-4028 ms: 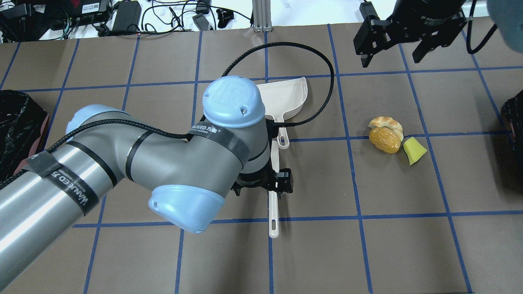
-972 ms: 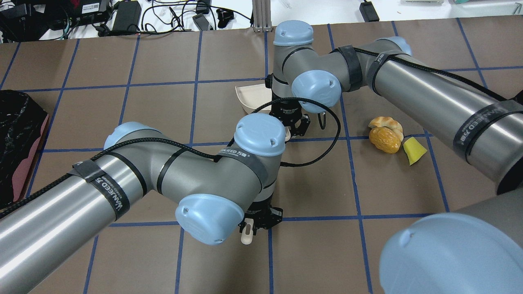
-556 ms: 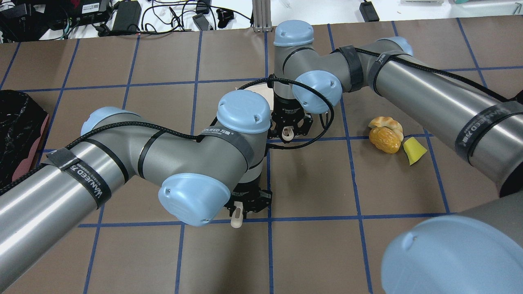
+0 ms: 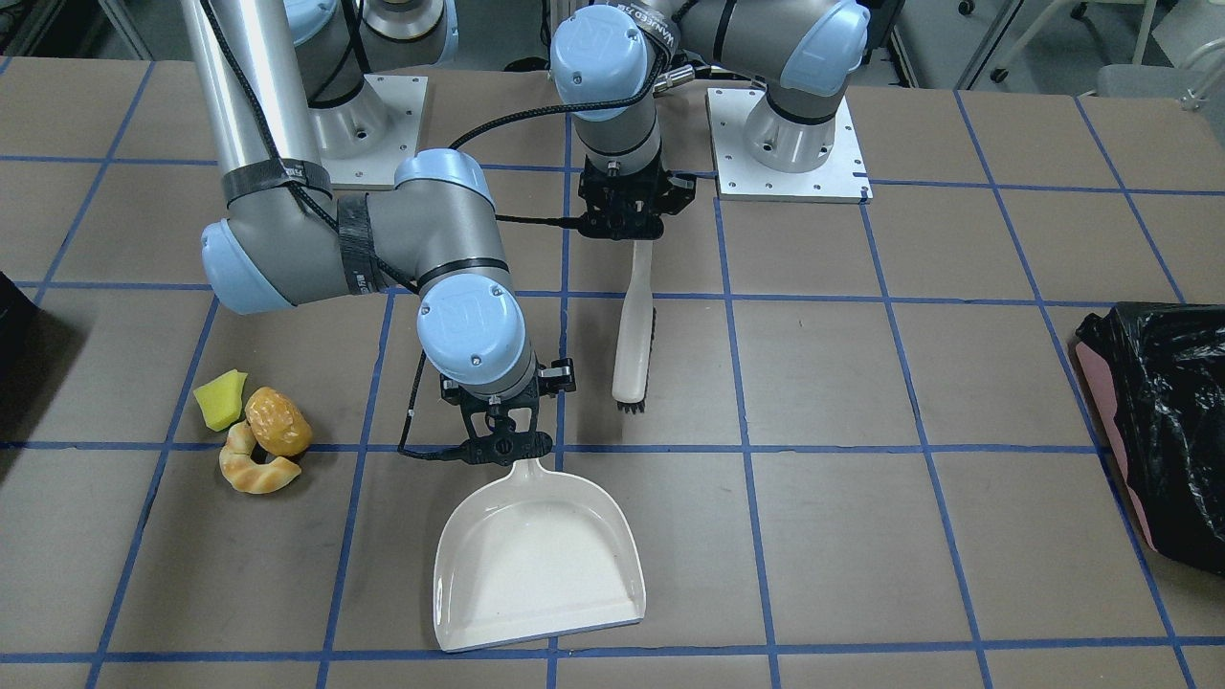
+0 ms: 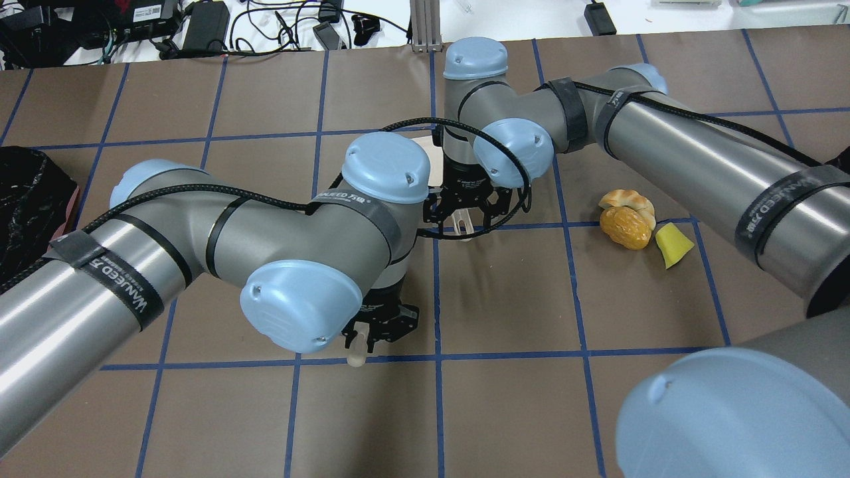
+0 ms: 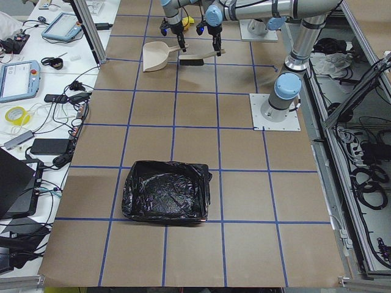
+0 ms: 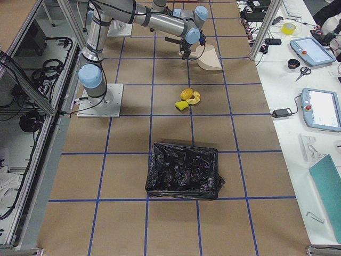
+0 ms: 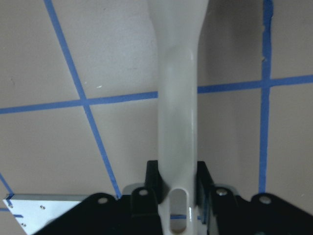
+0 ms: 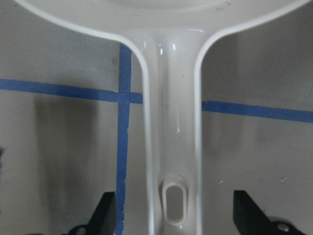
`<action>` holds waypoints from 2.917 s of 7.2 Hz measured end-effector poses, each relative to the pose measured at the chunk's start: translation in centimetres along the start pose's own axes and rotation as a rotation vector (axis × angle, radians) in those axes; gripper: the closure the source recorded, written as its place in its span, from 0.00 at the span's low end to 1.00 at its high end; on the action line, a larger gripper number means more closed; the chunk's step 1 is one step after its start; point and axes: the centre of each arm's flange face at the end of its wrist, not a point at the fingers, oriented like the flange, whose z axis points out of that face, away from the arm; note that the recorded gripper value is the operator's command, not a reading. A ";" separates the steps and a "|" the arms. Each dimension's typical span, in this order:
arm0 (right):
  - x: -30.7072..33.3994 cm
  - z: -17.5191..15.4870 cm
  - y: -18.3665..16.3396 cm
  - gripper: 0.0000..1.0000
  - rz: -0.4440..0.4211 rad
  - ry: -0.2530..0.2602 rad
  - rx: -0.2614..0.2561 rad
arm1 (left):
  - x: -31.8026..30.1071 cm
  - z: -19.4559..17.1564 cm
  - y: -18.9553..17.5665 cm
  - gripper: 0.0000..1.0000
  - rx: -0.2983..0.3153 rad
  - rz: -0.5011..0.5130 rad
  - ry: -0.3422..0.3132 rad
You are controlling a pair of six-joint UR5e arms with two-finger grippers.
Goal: Sweep and dump trash in nearest bin
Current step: 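Lift the brush with the left gripper while the right lifts the dustpan, then lower the dustpan beside the scraps with the right gripper while the left carries the brush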
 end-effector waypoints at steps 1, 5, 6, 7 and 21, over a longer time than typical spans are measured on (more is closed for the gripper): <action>0.0 -0.1 -0.1 0.52 -0.001 -0.001 0.002 | -1.9 -0.1 -0.8 1.00 -0.017 -0.016 0.012; 0.0 -0.9 -0.2 0.53 -0.006 -0.006 0.021 | -10.6 -0.6 -4.1 1.00 -0.035 -0.092 0.082; 0.0 -1.0 -0.3 0.62 -0.007 -0.009 0.022 | -13.0 -0.9 -4.9 1.00 -0.027 -0.141 0.107; 0.0 -1.0 -0.3 0.76 -0.009 -0.011 0.022 | -14.8 -1.5 -5.4 1.00 -0.016 -0.193 0.127; 40.9 -13.9 13.5 1.00 -0.963 0.311 -0.462 | -9.8 -4.8 -9.7 1.00 0.166 -0.209 0.232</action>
